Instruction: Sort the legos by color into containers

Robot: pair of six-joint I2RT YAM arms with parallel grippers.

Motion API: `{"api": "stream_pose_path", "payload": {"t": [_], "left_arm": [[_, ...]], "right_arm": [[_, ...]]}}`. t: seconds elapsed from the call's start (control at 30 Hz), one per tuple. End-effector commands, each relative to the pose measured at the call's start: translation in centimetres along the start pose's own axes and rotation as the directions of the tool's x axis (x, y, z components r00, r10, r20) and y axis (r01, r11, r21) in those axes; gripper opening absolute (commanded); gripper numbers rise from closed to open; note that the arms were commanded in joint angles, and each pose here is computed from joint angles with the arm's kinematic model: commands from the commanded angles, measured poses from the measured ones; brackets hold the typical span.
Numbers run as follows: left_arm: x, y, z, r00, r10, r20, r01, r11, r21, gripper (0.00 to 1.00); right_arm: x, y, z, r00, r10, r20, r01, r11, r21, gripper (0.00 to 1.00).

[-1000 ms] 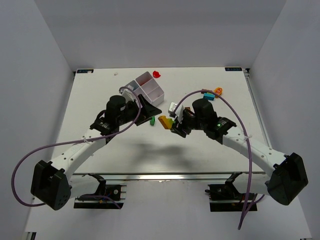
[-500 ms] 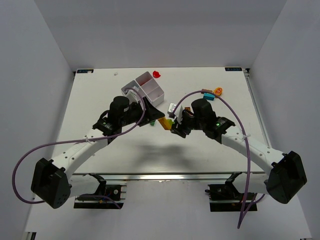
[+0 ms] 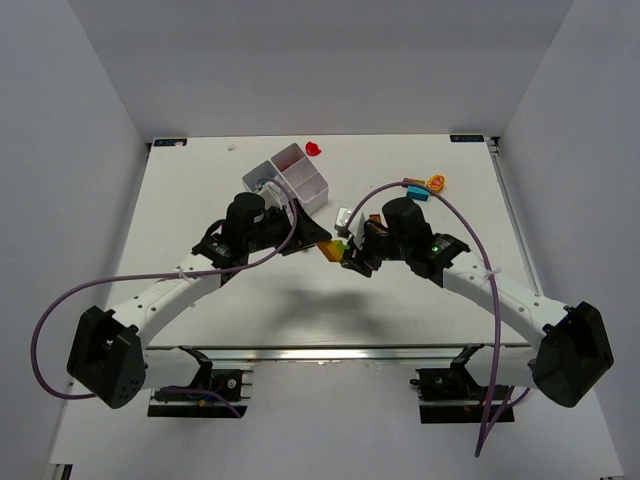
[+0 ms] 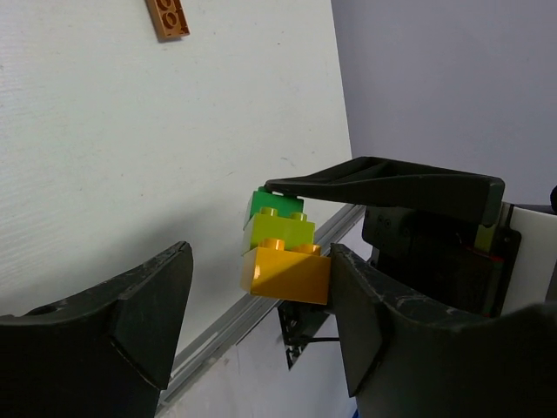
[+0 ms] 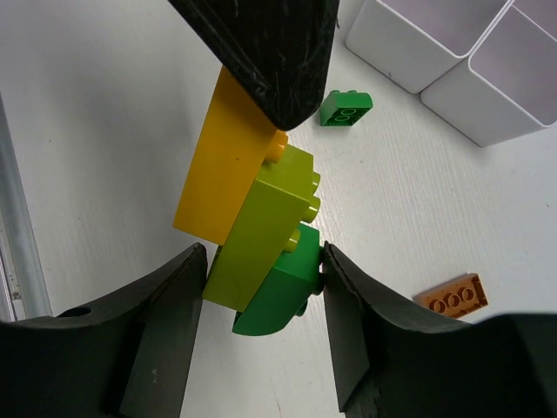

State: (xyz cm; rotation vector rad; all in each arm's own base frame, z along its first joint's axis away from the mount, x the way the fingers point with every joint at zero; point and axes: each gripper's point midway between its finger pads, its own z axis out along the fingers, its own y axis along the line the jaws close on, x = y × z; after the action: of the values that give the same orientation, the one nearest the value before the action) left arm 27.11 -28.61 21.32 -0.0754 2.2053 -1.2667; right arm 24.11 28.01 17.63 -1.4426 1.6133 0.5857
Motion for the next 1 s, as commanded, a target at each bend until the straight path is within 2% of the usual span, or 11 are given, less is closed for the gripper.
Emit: {"api": "stream_pose_path", "payload": {"t": [0.0,0.13,0.37,0.97], "left_arm": [[0.1,-1.3,-0.3,0.999,0.041,-0.012,-0.04,0.998,0.043,0.73],[0.3,-1.0,-0.4,0.999,0.047,-0.02,-0.046,0.999,0.03,0.7],[0.9,-0.6,-0.1,0.997,0.054,-0.062,-0.053,0.998,0.02,0.58],[2.3,0.6,0.2,0.976,0.107,-0.188,-0.114,0.993,-0.028,0.58]], "right_arm": [[-1.6,-0.3,0.0,0.999,-0.036,0.037,0.037,0.999,-0.01,0.06],[-1.4,-0.1,0.1,0.999,-0.044,0.033,0.044,0.999,-0.019,0.06],[-0.9,0.0,0.2,0.998,-0.057,0.017,0.058,0.998,-0.031,0.06],[0.5,0.3,0.5,0.99,-0.139,-0.022,0.138,0.989,-0.061,0.07]]}}
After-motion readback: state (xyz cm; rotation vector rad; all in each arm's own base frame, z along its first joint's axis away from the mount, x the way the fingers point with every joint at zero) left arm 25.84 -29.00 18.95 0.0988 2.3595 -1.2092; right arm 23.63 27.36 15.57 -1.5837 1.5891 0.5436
